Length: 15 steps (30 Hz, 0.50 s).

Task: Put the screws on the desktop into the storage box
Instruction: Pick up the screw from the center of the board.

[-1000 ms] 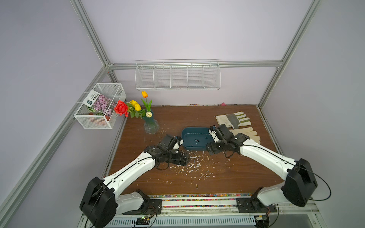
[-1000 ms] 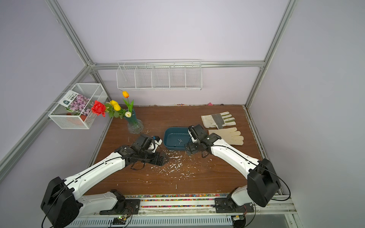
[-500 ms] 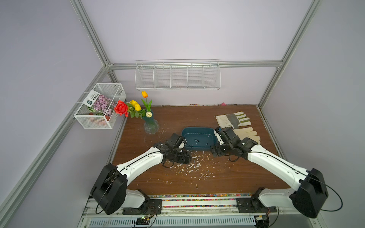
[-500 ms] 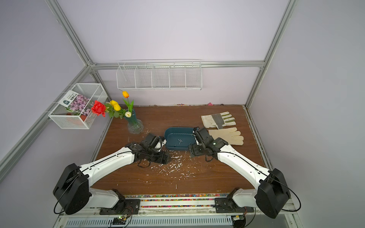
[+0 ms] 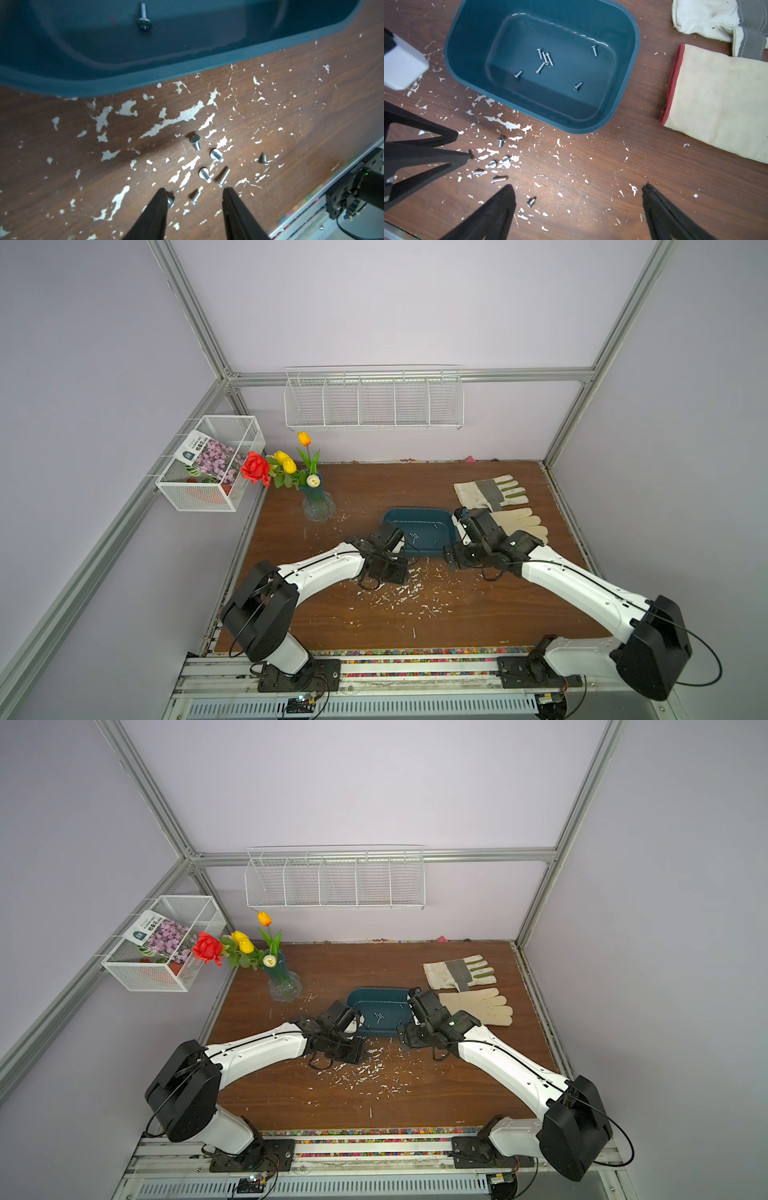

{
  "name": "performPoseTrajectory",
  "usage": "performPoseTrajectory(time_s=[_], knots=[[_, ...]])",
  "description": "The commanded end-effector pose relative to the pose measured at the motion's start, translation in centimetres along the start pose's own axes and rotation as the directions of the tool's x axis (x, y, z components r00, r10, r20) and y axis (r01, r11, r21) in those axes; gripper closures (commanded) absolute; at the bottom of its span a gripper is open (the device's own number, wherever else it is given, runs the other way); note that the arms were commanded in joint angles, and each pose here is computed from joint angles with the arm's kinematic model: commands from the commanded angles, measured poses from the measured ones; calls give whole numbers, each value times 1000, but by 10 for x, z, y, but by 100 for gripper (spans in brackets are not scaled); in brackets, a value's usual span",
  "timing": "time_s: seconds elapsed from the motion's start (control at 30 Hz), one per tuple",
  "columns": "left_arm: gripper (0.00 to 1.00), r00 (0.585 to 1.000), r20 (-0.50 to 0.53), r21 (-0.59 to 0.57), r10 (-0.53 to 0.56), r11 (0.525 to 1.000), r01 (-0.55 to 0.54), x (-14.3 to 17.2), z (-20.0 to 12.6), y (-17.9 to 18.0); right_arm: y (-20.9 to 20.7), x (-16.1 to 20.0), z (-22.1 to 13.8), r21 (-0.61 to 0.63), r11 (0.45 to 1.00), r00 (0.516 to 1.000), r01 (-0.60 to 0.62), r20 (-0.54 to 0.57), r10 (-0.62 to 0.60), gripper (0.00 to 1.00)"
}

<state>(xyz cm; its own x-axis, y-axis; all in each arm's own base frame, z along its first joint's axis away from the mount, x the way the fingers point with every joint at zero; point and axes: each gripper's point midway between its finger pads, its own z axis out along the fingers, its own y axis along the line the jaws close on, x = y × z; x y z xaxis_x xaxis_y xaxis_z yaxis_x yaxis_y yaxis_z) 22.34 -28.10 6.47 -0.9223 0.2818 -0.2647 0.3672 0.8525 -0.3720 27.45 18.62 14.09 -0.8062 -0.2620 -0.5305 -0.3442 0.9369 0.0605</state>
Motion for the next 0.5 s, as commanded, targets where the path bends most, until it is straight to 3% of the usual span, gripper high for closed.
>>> performPoseTrajectory(time_s=[0.0,0.37,0.47], knots=[[55,1000,28,8,13,1000,-13,-12,2,-8,-10,5,1,41,999,1000,-22,-4,22,2],[58,1000,-7,-2,26,1000,-26,-11,23,-14,-20,6,-1,55,996,997,-77,2,77,3],[64,1000,-8,-8,26,1000,-27,-12,26,-14,-18,6,-1,47,996,997,-77,0,77,2]])
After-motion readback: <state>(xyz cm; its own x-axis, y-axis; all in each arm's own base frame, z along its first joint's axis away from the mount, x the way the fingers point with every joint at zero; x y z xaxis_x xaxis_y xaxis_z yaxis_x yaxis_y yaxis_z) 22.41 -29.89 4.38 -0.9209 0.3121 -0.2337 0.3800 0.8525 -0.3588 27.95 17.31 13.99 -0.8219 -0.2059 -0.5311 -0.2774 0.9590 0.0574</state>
